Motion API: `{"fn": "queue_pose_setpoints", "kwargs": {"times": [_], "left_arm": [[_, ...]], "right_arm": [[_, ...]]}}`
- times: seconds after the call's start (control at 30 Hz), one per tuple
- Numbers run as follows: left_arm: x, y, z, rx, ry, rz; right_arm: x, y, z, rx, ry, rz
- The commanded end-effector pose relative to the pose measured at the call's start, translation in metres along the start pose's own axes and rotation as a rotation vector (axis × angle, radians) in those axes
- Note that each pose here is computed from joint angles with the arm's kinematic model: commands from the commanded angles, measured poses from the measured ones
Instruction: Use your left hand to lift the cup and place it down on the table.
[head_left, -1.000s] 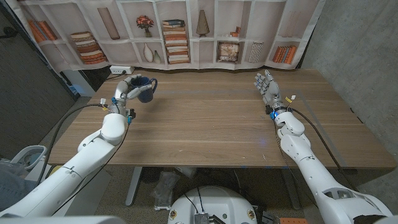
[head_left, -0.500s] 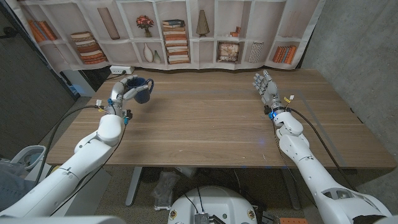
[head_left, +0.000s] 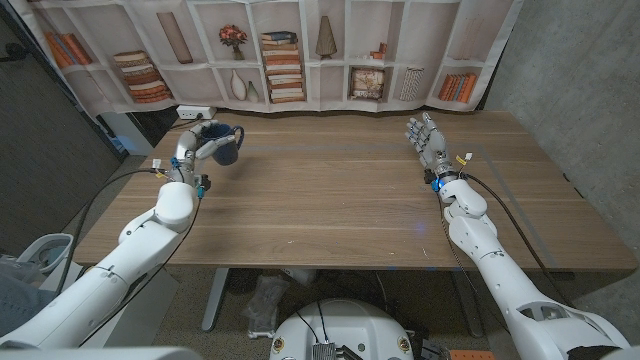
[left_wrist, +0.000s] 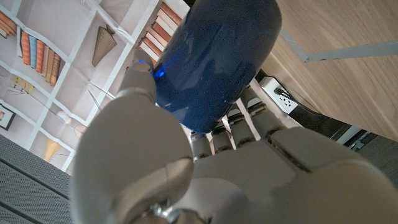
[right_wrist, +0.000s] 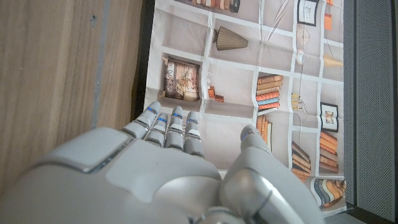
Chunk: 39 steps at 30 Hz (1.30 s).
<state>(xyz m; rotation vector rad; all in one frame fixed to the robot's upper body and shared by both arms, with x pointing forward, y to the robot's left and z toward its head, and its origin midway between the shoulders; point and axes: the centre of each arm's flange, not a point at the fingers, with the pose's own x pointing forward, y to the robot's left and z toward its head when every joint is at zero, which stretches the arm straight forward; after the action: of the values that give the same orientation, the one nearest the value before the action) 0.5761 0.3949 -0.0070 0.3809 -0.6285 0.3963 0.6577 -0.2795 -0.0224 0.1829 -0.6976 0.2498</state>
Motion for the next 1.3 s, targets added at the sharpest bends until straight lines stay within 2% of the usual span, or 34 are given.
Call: {"fn": "queue_pose_setpoints", "kwargs": {"times": [0.03, 0.63, 1.0, 1.13, 1.3], "left_arm": [[0.006, -0.005, -0.007, 0.011, 0.021, -0.004], [0.021, -0.002, -0.013, 0.004, 0.038, -0.007], [0.02, -0.001, -0.018, 0.009, 0.048, 0.006], [0.018, -0.004, -0.017, 0.086, 0.057, 0.02], [0.016, -0.005, -0.017, 0.096, 0.058, 0.024]], "right_arm": [[0.004, 0.0, 0.004, -0.005, 0.0, 0.006], [0.005, -0.008, 0.011, -0.028, 0.005, -0.008], [0.006, -0.008, 0.01, -0.03, 0.009, -0.006], [0.006, -0.009, 0.012, -0.032, 0.009, -0.008], [0.005, -0.011, 0.014, -0.04, 0.007, -0.009]]}}
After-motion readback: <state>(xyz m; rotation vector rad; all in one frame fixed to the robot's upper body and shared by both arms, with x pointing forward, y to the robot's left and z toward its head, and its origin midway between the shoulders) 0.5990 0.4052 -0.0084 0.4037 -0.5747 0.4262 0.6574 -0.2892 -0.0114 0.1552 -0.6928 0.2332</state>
